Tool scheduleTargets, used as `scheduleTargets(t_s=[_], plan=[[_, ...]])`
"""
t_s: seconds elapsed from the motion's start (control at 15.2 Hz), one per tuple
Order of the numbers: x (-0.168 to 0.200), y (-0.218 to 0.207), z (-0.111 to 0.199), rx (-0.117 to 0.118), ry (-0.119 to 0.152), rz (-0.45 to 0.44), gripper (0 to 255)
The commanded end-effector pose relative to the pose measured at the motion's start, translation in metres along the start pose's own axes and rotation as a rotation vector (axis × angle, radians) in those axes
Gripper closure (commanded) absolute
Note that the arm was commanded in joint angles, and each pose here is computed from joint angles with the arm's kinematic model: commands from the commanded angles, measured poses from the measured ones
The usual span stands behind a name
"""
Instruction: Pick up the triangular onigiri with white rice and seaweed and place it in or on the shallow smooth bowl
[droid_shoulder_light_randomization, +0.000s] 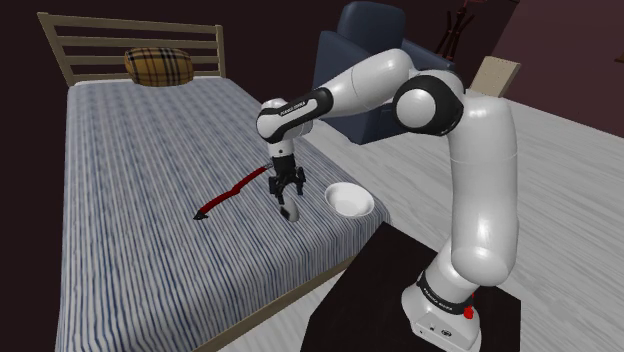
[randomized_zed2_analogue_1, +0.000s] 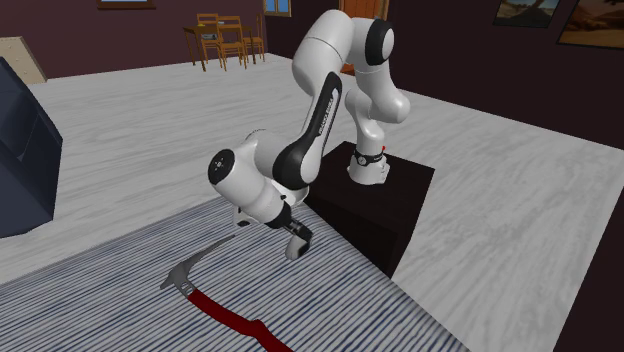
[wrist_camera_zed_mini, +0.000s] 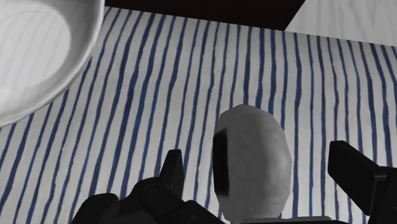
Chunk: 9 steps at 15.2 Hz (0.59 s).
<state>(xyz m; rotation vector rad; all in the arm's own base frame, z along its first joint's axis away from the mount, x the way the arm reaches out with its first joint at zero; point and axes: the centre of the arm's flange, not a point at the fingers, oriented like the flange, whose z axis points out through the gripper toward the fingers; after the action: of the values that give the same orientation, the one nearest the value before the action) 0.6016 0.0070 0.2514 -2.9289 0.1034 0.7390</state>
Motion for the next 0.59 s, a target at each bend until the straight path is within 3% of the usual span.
scheduleTargets(t_s=[0.0,0.4,0.46,0.53], plan=[[-0.0007,-0.0001,0.0035,0.000,0.001,0.000,0],[-0.0006,-0.0001,0.0034,0.000,0.001,0.000,0],[-0.0006,-0.0001,0.0034,0.000,0.001,0.000,255],[-0.0006,-0.0001,0.0034,0.000,0.001,0.000,255]])
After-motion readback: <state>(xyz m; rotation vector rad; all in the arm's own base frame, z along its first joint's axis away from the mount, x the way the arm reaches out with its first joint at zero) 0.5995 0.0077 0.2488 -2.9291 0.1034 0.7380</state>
